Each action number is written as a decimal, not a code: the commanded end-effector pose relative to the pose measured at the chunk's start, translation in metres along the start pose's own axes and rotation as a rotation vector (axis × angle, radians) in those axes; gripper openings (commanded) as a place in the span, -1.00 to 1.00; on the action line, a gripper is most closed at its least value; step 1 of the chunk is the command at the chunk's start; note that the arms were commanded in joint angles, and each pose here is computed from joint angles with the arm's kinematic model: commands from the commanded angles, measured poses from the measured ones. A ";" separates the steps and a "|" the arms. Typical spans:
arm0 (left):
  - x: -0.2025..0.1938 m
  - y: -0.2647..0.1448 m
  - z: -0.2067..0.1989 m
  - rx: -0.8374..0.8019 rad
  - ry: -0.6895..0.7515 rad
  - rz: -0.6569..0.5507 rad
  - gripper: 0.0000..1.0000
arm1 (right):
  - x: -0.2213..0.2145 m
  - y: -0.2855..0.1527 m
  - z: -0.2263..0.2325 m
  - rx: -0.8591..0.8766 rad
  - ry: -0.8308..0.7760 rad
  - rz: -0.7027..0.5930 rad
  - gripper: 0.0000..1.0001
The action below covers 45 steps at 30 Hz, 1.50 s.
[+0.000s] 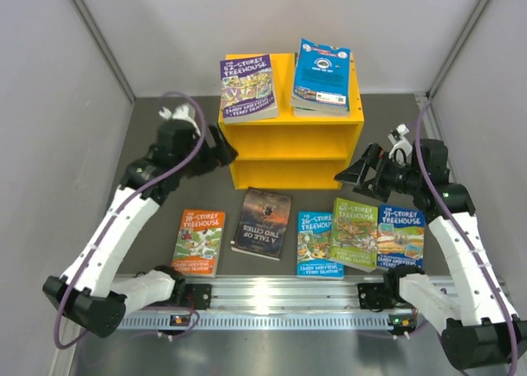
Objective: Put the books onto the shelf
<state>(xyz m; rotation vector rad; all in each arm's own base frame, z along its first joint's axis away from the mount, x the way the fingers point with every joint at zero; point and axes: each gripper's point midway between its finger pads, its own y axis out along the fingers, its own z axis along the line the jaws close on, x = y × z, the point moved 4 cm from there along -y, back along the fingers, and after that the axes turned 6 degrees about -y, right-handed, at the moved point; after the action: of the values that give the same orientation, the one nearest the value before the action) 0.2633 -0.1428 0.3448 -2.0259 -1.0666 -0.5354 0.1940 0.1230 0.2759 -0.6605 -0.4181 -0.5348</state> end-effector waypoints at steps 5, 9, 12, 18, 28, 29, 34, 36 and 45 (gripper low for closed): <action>-0.116 0.006 0.142 0.650 -0.083 0.355 0.97 | 0.002 0.005 0.006 -0.019 -0.065 0.021 0.99; -0.138 0.014 0.161 0.727 -0.075 0.449 0.97 | -0.006 0.008 0.000 -0.028 -0.055 0.043 1.00; -0.146 0.022 0.160 0.715 -0.065 0.510 0.96 | -0.010 0.008 -0.003 -0.035 -0.056 0.052 0.99; -0.176 0.036 0.176 0.753 -0.003 0.620 0.93 | -0.015 0.010 -0.011 -0.057 -0.049 0.061 0.99; -0.219 0.047 0.205 0.969 0.142 0.749 0.91 | -0.016 0.012 -0.016 -0.082 -0.047 0.060 0.99; -0.221 0.046 0.209 0.988 0.156 0.755 0.82 | -0.016 0.013 -0.017 -0.085 -0.045 0.061 0.99; -0.230 0.042 0.232 1.079 0.224 0.785 0.19 | -0.015 0.013 -0.018 -0.092 -0.045 0.056 0.99; -0.235 0.043 0.237 1.077 0.223 0.790 -0.11 | -0.015 0.014 -0.019 -0.096 -0.043 0.057 0.99; -0.235 0.055 0.220 0.909 0.190 0.779 -1.00 | -0.011 0.015 -0.019 -0.100 -0.044 0.056 0.99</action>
<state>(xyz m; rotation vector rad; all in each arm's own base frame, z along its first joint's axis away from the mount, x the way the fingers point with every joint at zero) 0.1692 -0.0956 0.0622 -1.2469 -0.2184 0.2166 0.1954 0.1234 0.2461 -0.7745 -0.3763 -0.4958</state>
